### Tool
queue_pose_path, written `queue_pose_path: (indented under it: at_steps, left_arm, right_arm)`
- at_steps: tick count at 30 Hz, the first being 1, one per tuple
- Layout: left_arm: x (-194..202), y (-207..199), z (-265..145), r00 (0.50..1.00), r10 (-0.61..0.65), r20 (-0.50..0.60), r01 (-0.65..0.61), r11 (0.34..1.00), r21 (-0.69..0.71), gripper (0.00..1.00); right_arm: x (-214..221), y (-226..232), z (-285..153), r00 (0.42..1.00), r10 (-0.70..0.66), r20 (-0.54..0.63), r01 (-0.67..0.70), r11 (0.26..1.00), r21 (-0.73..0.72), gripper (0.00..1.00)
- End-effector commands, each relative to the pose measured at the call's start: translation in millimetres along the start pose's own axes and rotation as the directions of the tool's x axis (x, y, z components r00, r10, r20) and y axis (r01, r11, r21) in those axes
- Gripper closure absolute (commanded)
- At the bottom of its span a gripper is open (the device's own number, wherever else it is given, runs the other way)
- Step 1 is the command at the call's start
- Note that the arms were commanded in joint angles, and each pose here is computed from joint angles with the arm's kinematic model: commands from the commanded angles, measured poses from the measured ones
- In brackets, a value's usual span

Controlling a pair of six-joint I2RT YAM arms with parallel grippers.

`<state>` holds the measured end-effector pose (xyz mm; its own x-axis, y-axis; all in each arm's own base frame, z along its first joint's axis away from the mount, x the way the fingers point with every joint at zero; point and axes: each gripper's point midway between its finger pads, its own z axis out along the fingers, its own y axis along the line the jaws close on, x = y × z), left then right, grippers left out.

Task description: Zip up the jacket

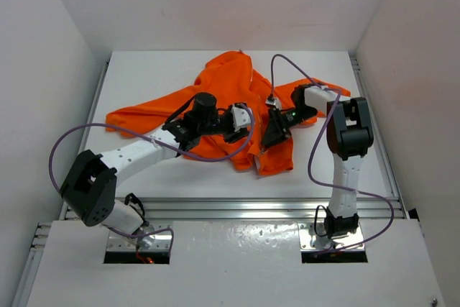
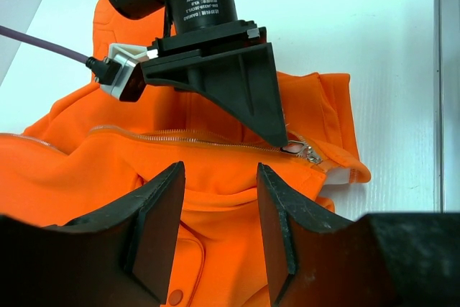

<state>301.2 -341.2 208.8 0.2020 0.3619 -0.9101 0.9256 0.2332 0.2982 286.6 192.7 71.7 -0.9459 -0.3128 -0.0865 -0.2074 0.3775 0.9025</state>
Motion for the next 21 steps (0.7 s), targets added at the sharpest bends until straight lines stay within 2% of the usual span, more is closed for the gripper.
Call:
queue_pose_path:
  at_steps: [1, 9, 15, 18, 21]
  left_arm:
    - [-22.3, -1.1, -5.1, 0.998, 0.035, 0.060, -0.035, 0.999, -0.003, 0.50]
    - [-20.4, -1.8, -5.3, 0.998, 0.040, 0.053, -0.040, 0.999, 0.000, 0.50]
    - [-17.6, -3.8, -3.2, 0.998, 0.035, 0.051, -0.036, 0.999, 0.012, 0.50]
    - [-17.6, -3.8, -3.2, 0.998, 0.035, 0.051, -0.036, 0.999, 0.012, 0.50]
    - [-17.6, -3.8, -3.2, 0.998, 0.035, 0.051, -0.036, 0.999, 0.012, 0.50]
  right_arm:
    - [-11.1, 13.0, 0.4, 0.998, -0.061, 0.024, 0.062, 0.997, -0.047, 0.51]
    - [-6.8, 23.0, 6.1, 0.998, -0.062, 0.019, 0.064, 0.993, -0.099, 0.59]
    - [0.1, 19.6, 9.1, 0.999, -0.044, 0.012, 0.045, 0.993, -0.106, 0.59]
    - [-0.7, 16.6, 9.6, 0.999, -0.045, 0.006, 0.045, 0.995, -0.093, 0.52]
    - [0.5, 14.1, 10.3, 0.999, -0.036, 0.001, 0.036, 0.996, -0.085, 0.51]
